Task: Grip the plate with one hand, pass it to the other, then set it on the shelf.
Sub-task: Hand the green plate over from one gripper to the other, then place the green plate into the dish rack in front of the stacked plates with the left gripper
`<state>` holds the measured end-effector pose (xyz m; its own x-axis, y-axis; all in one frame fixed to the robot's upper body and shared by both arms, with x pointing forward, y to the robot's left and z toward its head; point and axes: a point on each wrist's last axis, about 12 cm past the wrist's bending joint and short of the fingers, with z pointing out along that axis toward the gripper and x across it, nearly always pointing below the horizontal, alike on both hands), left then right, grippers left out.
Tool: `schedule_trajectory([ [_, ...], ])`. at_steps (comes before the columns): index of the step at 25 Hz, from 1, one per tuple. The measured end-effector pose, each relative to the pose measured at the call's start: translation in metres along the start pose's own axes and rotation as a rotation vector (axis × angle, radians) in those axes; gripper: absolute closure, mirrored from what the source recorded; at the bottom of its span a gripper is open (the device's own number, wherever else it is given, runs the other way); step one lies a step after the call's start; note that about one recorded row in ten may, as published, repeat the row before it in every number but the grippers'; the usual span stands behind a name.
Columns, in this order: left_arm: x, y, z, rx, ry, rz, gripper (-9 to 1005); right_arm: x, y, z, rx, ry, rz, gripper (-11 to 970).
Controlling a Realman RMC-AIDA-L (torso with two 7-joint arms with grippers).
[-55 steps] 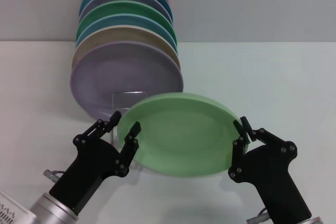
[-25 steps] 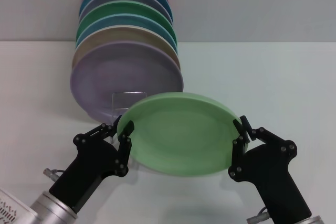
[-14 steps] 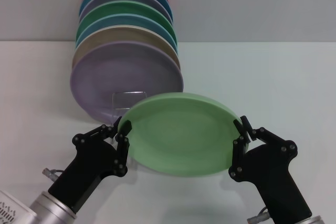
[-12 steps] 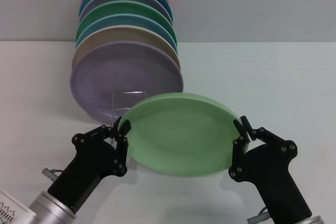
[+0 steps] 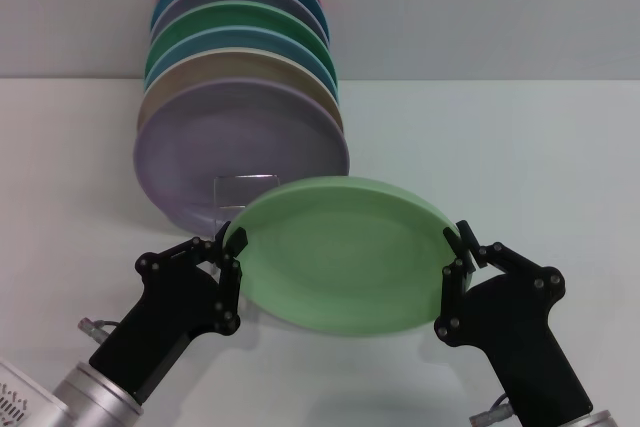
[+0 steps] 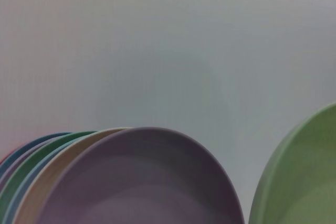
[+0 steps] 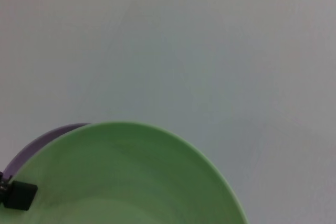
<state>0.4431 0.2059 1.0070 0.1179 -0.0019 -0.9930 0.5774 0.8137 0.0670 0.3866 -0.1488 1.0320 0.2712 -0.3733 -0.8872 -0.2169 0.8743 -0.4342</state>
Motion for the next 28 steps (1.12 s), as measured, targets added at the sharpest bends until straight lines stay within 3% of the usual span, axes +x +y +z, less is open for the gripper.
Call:
schedule_trajectory([
  [10,-0.001,0.004,-0.002,-0.026,-0.01,0.004,955,0.001,-0.001,0.003,-0.013,-0.015,-0.013,940],
  [19,-0.004,0.007,-0.008,-0.06,-0.041,0.002,956,-0.002,0.001,0.003,-0.031,-0.032,-0.009,701],
  [24,-0.011,0.017,-0.023,-0.119,-0.113,-0.015,956,-0.012,0.007,-0.005,-0.077,-0.103,0.006,677],
  [25,-0.014,0.026,-0.03,-0.159,-0.143,-0.024,956,-0.014,0.011,-0.007,-0.098,-0.118,0.01,677],
  [28,-0.017,0.034,-0.035,-0.192,-0.174,-0.038,955,-0.016,0.013,-0.009,-0.118,-0.127,0.012,677],
])
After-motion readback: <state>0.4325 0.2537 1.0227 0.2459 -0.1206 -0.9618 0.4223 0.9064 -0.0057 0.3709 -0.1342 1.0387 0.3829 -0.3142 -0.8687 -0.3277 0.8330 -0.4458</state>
